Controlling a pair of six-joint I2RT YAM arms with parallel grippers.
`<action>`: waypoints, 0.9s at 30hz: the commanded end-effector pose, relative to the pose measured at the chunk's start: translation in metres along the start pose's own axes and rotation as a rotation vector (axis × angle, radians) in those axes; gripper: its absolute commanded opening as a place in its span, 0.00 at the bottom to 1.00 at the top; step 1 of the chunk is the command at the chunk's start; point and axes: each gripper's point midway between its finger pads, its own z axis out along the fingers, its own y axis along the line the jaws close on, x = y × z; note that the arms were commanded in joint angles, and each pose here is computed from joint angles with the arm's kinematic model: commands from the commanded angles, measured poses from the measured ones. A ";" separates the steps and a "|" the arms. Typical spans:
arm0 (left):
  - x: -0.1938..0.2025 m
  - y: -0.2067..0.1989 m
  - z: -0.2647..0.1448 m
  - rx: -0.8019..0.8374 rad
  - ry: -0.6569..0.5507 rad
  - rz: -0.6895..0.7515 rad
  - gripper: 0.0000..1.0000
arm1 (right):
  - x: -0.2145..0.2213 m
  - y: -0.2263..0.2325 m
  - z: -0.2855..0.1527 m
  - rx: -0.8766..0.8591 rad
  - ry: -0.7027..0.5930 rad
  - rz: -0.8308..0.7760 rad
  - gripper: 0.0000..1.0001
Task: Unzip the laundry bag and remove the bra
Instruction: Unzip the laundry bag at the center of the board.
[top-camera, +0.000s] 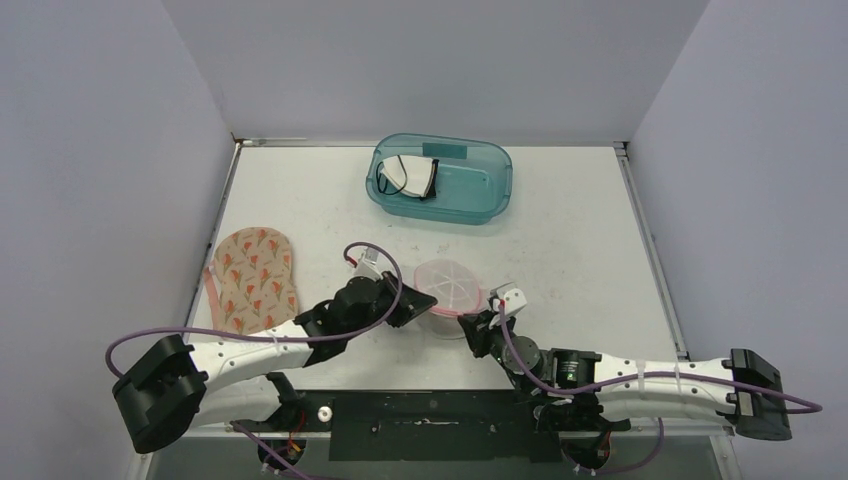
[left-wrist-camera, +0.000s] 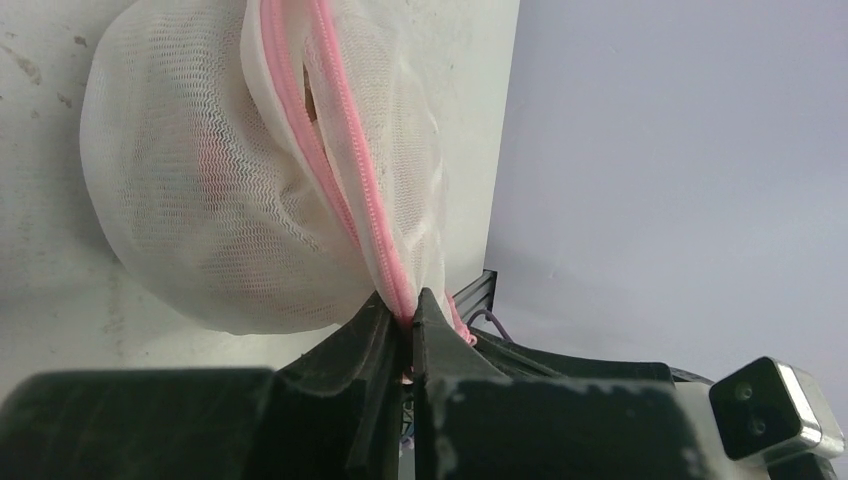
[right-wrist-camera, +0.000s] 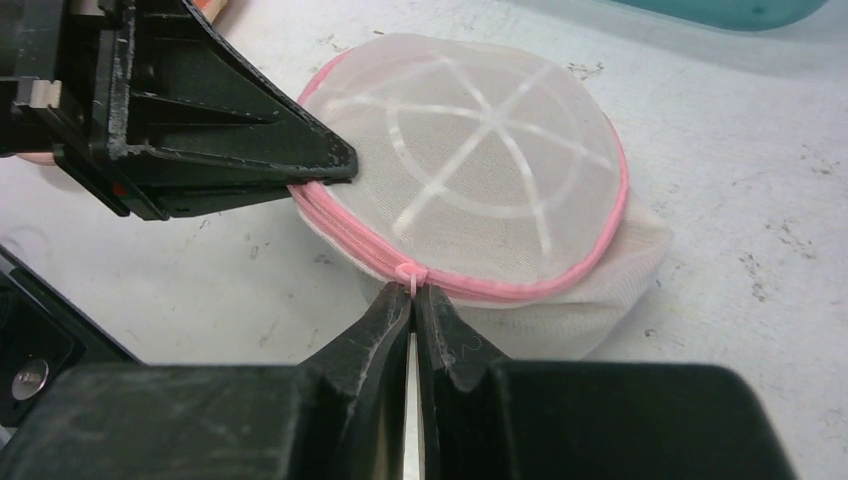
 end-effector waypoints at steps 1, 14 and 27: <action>-0.010 -0.011 -0.001 0.062 -0.007 0.041 0.00 | -0.007 -0.019 -0.002 0.087 -0.028 0.005 0.05; -0.030 -0.103 -0.013 0.300 0.207 0.333 0.00 | -0.072 0.040 -0.011 -0.167 -0.110 -0.090 0.05; -0.013 -0.046 0.019 0.252 0.316 0.252 0.00 | -0.044 0.048 0.001 -0.174 -0.067 -0.036 0.05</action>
